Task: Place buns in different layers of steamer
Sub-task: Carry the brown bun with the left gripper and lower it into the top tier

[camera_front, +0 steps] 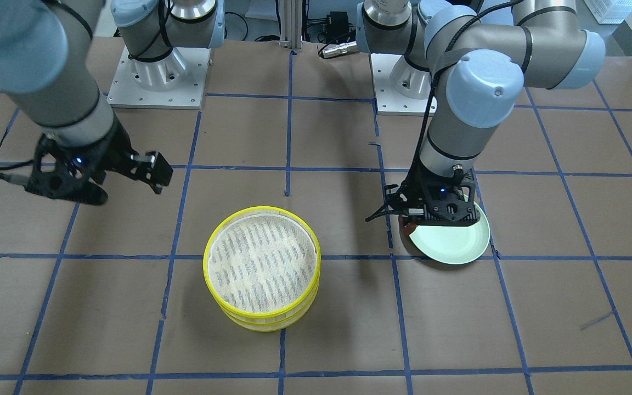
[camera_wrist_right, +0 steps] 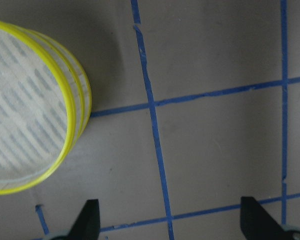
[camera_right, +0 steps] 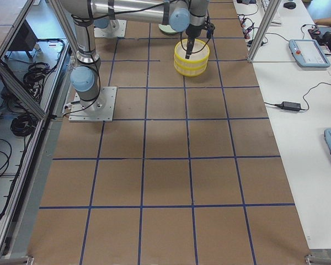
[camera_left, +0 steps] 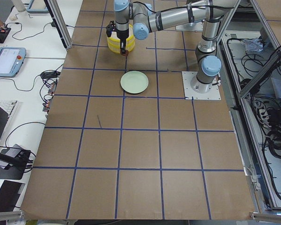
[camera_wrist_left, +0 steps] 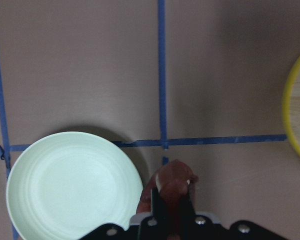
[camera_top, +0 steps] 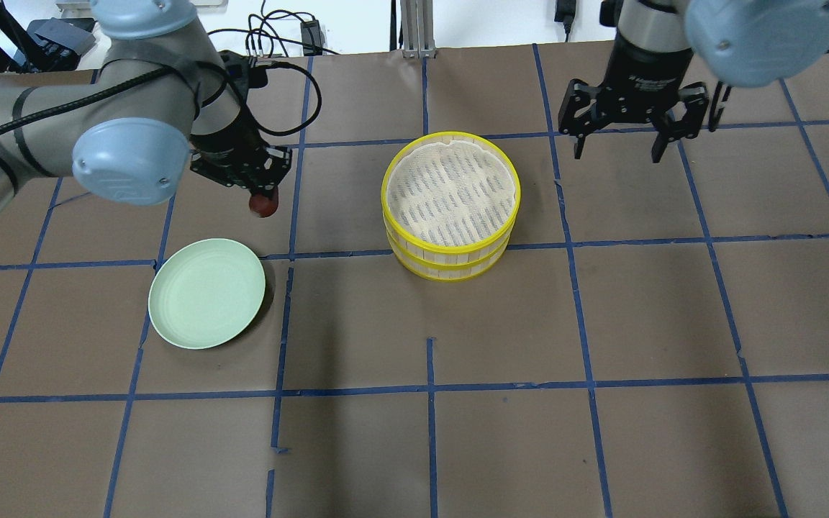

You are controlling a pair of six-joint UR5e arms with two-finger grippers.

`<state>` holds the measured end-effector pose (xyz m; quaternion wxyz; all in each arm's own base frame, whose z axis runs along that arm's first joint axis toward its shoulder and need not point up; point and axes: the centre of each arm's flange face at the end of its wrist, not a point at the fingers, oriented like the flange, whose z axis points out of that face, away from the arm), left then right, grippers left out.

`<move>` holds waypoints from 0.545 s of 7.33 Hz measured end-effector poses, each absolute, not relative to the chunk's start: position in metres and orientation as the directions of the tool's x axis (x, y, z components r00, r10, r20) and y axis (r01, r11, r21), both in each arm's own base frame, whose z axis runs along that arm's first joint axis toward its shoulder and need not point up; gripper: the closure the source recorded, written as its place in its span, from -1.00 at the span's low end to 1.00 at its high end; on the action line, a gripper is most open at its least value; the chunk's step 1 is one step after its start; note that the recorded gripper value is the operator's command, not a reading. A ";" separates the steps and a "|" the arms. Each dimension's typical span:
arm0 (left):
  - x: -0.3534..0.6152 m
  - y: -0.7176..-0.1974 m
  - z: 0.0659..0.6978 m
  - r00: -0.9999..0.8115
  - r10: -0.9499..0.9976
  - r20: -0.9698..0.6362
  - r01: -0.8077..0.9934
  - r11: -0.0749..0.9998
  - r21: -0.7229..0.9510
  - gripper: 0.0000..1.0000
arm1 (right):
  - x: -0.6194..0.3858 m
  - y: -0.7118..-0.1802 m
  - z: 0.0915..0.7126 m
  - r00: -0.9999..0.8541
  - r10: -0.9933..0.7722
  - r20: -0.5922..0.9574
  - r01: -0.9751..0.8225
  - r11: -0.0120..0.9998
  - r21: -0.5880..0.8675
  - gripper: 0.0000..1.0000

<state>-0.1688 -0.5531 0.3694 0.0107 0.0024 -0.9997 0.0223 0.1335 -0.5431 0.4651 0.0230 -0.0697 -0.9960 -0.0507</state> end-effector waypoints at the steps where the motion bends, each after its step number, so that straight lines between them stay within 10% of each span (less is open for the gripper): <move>1: -0.194 -0.555 0.374 -0.991 -0.064 0.115 -0.069 0.996 -0.048 0.93 | 0.133 -0.521 0.507 -0.992 0.117 0.050 0.121 0.988 0.096 -1.00; 4: -0.270 -0.567 0.365 -0.866 -0.279 0.414 -0.299 0.954 0.016 0.70 | 0.141 -0.504 0.526 -0.998 0.043 0.048 0.048 0.994 0.100 -1.00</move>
